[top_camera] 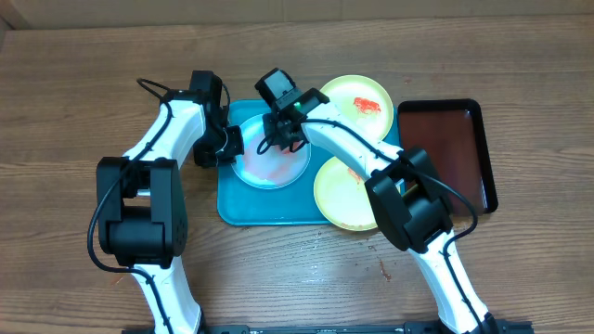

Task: Clean dirty plates on tray and stack at the side
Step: 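Scrub the white plate with the sponge while left gripper holds it, then lift the sponge back toward the dark tray with right gripper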

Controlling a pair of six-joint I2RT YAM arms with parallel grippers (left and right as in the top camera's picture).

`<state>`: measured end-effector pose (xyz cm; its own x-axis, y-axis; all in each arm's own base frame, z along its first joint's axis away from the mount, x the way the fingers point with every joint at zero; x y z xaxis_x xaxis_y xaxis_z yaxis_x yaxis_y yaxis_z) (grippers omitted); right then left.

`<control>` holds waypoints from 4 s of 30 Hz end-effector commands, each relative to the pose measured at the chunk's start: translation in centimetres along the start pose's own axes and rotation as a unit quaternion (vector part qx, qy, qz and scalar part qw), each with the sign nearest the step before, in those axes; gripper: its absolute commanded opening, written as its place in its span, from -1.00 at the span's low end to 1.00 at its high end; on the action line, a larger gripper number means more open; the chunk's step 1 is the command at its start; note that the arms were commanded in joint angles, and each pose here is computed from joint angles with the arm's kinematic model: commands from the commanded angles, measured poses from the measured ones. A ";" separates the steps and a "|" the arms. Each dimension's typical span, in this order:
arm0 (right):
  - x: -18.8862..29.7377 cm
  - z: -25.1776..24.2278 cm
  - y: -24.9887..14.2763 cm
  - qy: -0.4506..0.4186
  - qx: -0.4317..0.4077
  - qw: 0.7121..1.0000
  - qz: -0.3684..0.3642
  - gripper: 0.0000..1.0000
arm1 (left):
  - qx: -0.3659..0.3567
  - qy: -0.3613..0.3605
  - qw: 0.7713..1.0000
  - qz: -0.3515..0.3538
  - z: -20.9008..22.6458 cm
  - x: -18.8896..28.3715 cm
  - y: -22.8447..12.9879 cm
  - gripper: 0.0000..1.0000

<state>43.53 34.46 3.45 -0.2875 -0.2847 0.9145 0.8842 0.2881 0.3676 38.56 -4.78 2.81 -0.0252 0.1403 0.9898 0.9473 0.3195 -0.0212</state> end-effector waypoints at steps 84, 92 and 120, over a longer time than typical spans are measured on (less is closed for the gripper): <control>-1.5 0.2 -1.0 0.086 -0.032 0.995 0.042 -0.93 | 0.005 0.035 0.999 0.005 1.6 -1.1 0.1 -0.92; -2.1 5.0 -4.3 0.118 0.005 0.989 0.087 -0.93 | 0.005 0.035 0.999 0.006 1.6 -1.1 0.1 -0.92; 25.7 -5.3 1.4 0.156 -0.018 0.986 -0.057 -0.93 | -0.009 0.029 0.998 -0.059 1.1 4.0 0.8 -0.92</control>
<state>39.07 24.82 23.67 -0.1948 -0.5722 0.7966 0.8943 0.2300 0.3839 38.51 -3.73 3.48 -0.0364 0.1018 0.9941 0.9456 0.3253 0.0013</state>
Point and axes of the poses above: each gripper's point midway between its finger pads, its own x axis back along the fingers, its own z axis along the line the jaws close on, y = z × x, the point moved 2 cm from there along x, back along the fingers, and after that the axes turned 8 degrees about x, right-handed, at the moved point
